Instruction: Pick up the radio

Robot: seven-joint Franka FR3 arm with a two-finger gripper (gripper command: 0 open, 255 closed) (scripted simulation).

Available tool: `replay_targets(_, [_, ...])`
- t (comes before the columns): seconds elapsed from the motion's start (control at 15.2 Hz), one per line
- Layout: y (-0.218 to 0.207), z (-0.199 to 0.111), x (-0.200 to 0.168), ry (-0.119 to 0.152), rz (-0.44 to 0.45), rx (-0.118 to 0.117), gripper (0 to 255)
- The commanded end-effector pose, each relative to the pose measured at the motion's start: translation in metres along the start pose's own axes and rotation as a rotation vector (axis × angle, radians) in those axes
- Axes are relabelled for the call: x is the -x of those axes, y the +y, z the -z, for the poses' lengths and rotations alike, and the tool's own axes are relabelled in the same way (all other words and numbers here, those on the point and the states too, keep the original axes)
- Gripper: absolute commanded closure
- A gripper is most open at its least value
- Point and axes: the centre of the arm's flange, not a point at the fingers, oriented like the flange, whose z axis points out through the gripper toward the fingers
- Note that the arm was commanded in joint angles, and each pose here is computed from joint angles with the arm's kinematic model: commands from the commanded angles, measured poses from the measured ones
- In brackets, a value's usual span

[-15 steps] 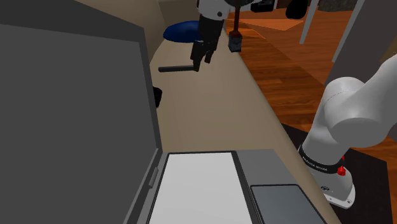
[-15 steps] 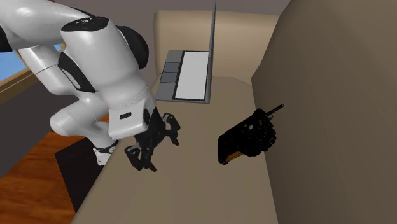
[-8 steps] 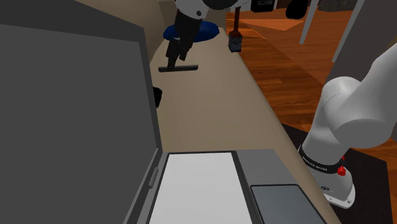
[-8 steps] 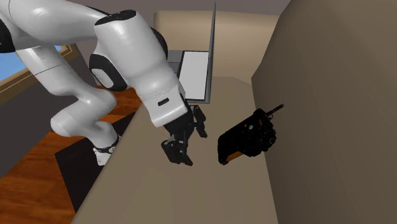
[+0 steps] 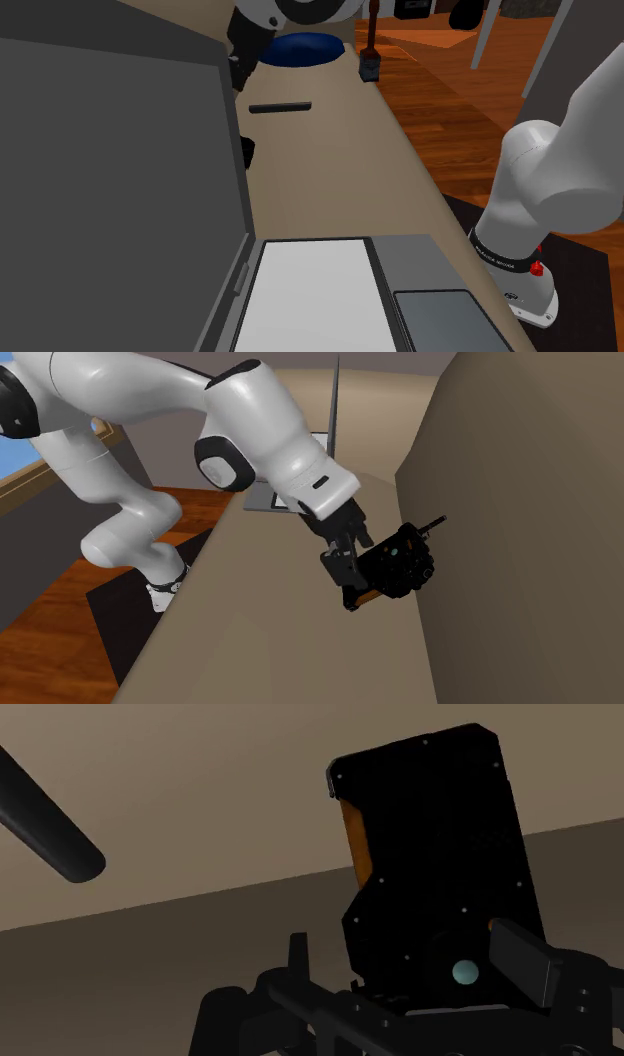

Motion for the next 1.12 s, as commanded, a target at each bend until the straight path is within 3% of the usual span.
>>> replay_targets(0.0, [-0.013, -0.002, -0.018, 0.045, 0.044, -0.014, 0])
replay_targets(0.66, [-0.085, -0.005, -0.081, 0.252, 0.251, -0.080, 0])
replay_targets(1.06, [-0.084, -0.031, -0.063, 0.252, 0.251, -0.080, 0])
